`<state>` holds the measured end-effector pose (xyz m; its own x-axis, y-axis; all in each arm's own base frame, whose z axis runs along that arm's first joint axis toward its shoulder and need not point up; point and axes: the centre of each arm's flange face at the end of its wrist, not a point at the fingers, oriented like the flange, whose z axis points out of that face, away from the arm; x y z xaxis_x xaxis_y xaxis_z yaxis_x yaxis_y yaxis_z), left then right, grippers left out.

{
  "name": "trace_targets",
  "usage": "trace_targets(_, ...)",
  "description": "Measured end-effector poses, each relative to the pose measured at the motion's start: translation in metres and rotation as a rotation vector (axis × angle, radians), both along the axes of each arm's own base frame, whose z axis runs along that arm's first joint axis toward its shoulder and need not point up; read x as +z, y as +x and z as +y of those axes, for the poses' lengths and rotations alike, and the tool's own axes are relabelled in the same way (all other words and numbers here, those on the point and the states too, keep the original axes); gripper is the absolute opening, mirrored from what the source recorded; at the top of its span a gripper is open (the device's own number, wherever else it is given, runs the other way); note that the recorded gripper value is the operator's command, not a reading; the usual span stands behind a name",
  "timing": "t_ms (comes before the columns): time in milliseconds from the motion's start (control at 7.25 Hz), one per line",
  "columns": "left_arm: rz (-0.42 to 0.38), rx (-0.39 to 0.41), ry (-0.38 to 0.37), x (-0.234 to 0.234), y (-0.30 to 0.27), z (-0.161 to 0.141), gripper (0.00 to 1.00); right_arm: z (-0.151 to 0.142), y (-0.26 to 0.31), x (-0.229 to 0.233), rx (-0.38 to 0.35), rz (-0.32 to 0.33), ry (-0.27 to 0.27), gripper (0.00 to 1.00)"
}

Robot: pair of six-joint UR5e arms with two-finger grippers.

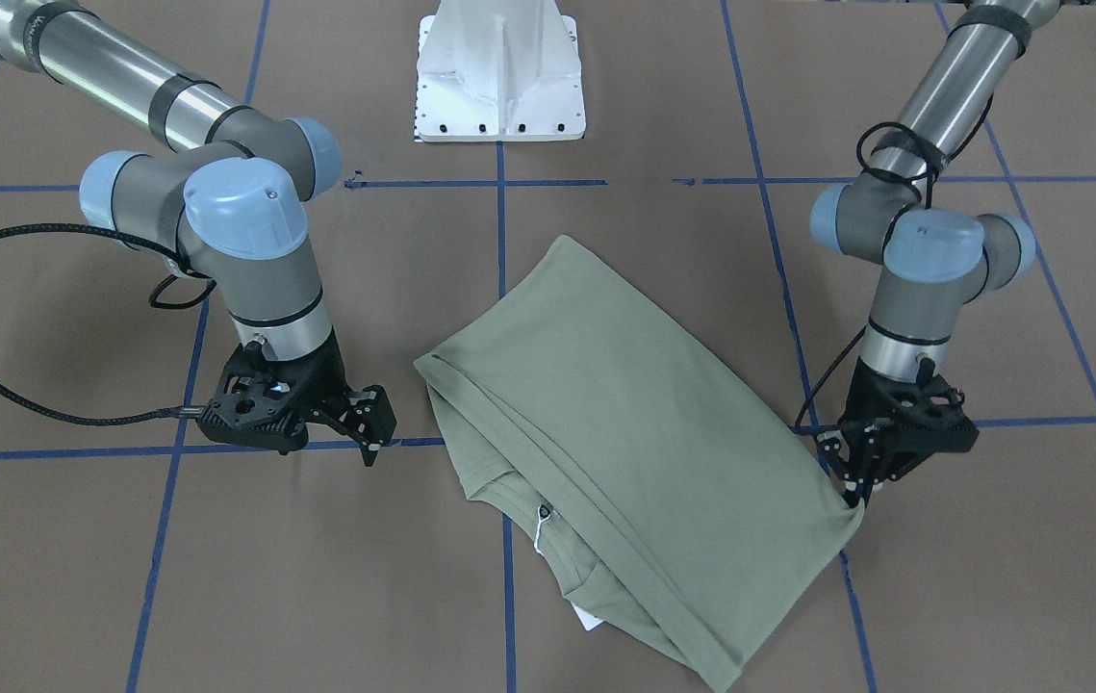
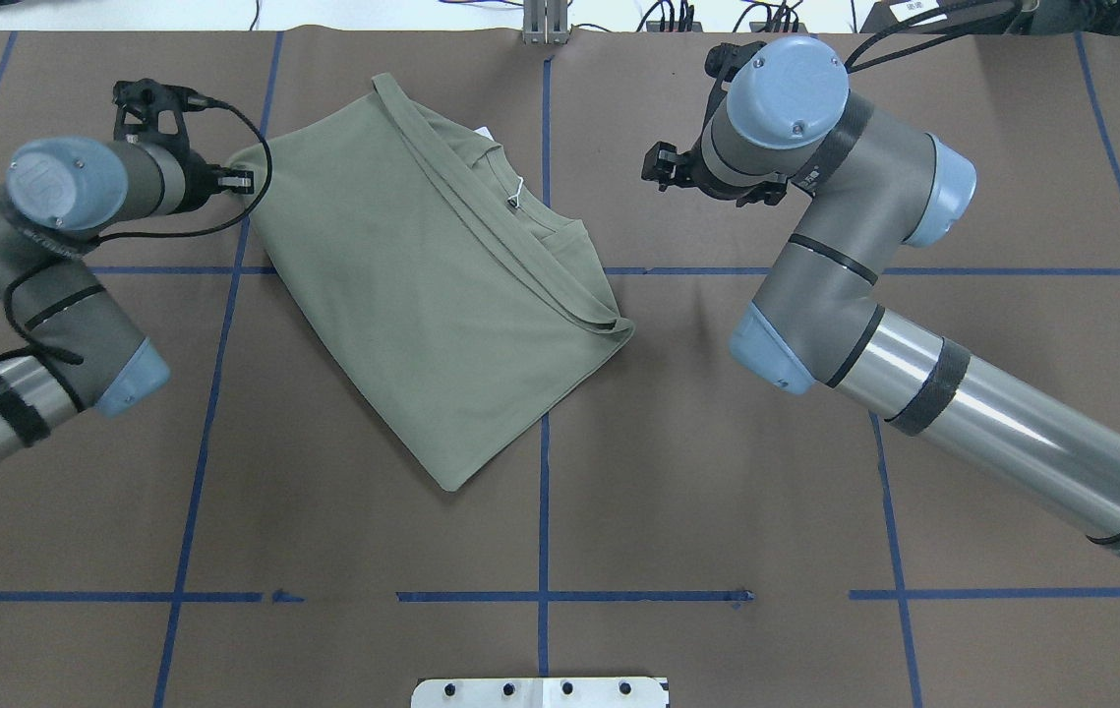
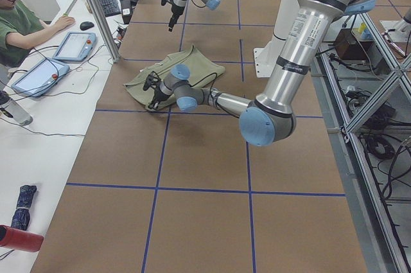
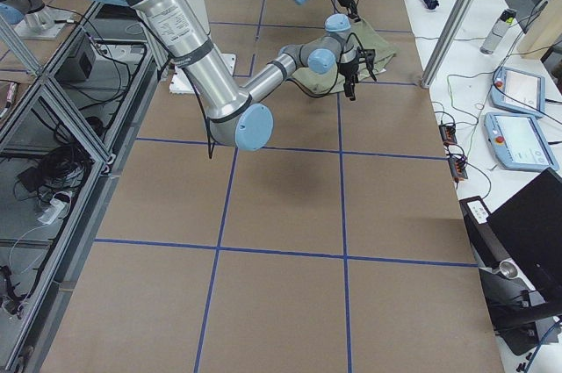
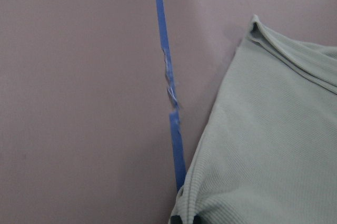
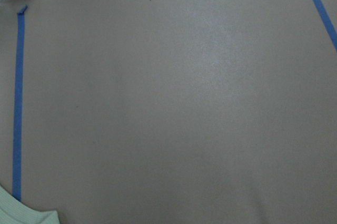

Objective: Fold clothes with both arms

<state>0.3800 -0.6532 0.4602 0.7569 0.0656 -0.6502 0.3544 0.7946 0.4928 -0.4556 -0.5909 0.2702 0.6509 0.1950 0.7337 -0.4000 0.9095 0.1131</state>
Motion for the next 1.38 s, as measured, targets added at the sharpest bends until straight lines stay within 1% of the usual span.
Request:
trace_targets(138, -0.036, -0.008, -0.007, -0.005, 0.007, -0.035, 0.2, 0.002, -0.001, -0.003, -0.001, -0.005, 0.002, 1.0)
trace_targets(276, -0.049, -0.01, -0.009, -0.01, 0.011, -0.052, 0.99, 0.006, -0.004, -0.007, 0.0, -0.015, 0.002, 1.0)
trace_targets(414, -0.049, -0.006, 0.002, -0.016, 0.01, -0.058, 1.0, 0.013, -0.012, -0.013, 0.006, -0.031, -0.01, 0.98)
trace_targets(551, -0.036, 0.012, 0.024, -0.023, 0.006, -0.056, 1.0, 0.02, -0.023, -0.02, 0.025, -0.054, -0.034, 0.97)
trace_targets(689, 0.004, 0.055, 0.039, -0.027, -0.004, -0.046, 1.0, 0.027, -0.035, -0.03, 0.076, -0.082, -0.066, 0.93)
trace_targets(827, 0.05, 0.097, 0.051, -0.023, -0.017, -0.03, 1.0, 0.029, -0.047, -0.041, 0.14, -0.105, -0.092, 0.86)
trace_targets(965, 0.084, 0.12, 0.07, -0.018, -0.032, -0.01, 1.0, 0.027, -0.066, -0.054, 0.203, -0.123, -0.125, 0.83)
trace_targets(1103, 0.103, 0.13, 0.085, -0.017, -0.044, 0.007, 1.0, 0.021, -0.091, -0.064, 0.253, -0.134, -0.159, 0.83)
trace_targets(1241, 0.112, 0.134, 0.093, -0.016, -0.051, 0.017, 1.0, 0.018, -0.114, -0.065, 0.268, -0.137, -0.172, 0.86)
trace_targets(1379, 0.115, 0.135, 0.096, -0.015, -0.053, 0.021, 1.0, 0.019, -0.136, -0.061, 0.25, -0.124, -0.161, 0.87)
